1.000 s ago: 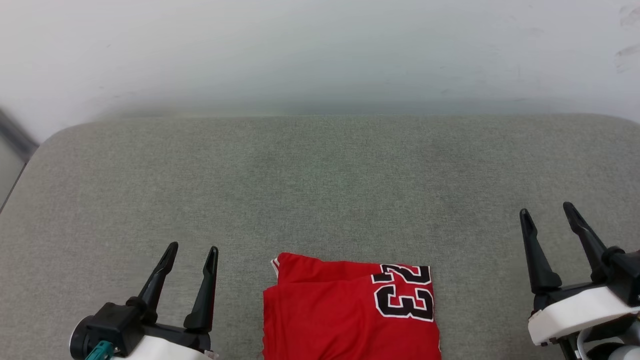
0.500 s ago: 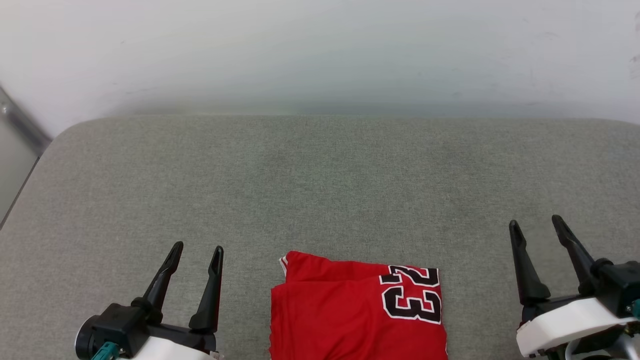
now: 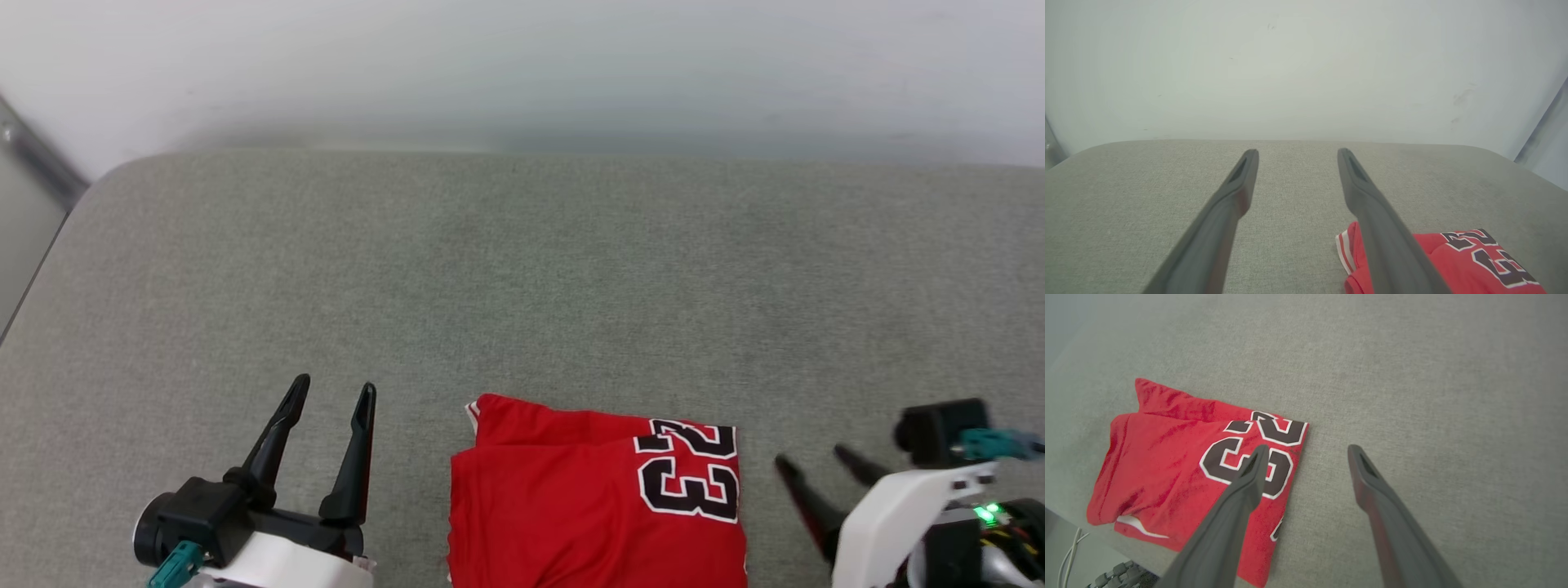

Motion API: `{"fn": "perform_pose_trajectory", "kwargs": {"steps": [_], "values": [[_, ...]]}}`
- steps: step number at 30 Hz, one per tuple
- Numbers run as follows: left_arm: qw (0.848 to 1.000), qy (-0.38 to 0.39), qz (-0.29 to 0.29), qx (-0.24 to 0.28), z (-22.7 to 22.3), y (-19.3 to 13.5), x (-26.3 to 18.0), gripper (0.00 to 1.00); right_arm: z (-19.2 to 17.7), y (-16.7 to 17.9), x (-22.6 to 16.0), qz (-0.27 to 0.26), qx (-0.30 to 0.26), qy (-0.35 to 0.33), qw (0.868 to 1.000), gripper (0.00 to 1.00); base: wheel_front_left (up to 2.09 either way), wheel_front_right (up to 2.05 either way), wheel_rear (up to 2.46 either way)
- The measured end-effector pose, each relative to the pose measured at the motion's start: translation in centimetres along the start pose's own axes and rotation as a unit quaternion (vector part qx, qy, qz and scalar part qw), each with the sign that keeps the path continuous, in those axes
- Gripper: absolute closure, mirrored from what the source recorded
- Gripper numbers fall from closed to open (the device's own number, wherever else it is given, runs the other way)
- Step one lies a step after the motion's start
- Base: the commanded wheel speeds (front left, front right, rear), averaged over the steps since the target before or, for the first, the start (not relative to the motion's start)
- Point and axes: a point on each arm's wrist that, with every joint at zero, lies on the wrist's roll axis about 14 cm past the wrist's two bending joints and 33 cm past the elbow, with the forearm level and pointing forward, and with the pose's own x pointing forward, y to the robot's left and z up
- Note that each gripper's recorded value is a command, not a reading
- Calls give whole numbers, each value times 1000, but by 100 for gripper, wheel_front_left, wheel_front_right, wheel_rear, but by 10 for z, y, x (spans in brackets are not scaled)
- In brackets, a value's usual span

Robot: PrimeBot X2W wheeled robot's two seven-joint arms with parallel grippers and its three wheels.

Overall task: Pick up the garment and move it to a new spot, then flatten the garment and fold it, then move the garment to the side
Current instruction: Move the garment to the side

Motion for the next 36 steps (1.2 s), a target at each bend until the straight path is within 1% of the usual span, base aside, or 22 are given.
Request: {"fn": "perform_pose_trajectory", "kwargs": {"steps": [3,4,7,8,12,15,17,22,26,27,28,29,31,32,33,36], "values": [[1000,4,4,-1,-3,2,3,0,-19,12,3,21,7,79,997,0,0,0,0],[1000,10,7,-4,-8,3,4,0,-41,14,5,21,3,153,988,0,0,0,0],[1000,12,15,-6,-9,7,5,0,-55,21,11,30,3,195,980,0,0,0,0],[1000,13,19,-6,-10,9,4,0,-58,23,13,32,0,206,978,0,0,0,0],[999,19,32,-6,-14,16,4,0,-80,31,23,54,20,252,966,0,0,0,0],[999,21,37,-5,-15,19,5,0,-84,34,35,60,19,265,962,0,0,0,0],[999,23,41,-5,-16,21,5,0,-93,40,39,74,25,280,957,0,0,0,0],[999,28,47,-4,-19,24,4,0,-110,53,48,93,15,307,947,0,0,0,0],[999,29,46,-3,-19,25,5,0,-120,57,54,94,-5,319,943,0,0,0,0],[998,30,46,-3,-20,24,5,0,-122,58,56,94,-9,322,942,21,0,0,0],[998,31,46,-3,-21,24,5,0,-123,59,56,93,-15,324,941,87,0,0,0],[998,32,45,-2,-21,24,5,0,-123,59,58,92,-20,322,942,100,0,0,0],[999,32,44,-1,-21,23,5,0,-122,59,60,89,-35,319,943,100,0,0,0],[999,32,38,-2,-21,20,6,0,-117,61,61,86,-54,309,946,100,0,0,0],[999,31,34,-3,-22,18,7,0,-114,59,60,81,-66,305,947,100,0,0,0],[999,38,18,1,-26,11,8,0,-99,45,60,63,-126,281,949,100,0,0,0]]}}
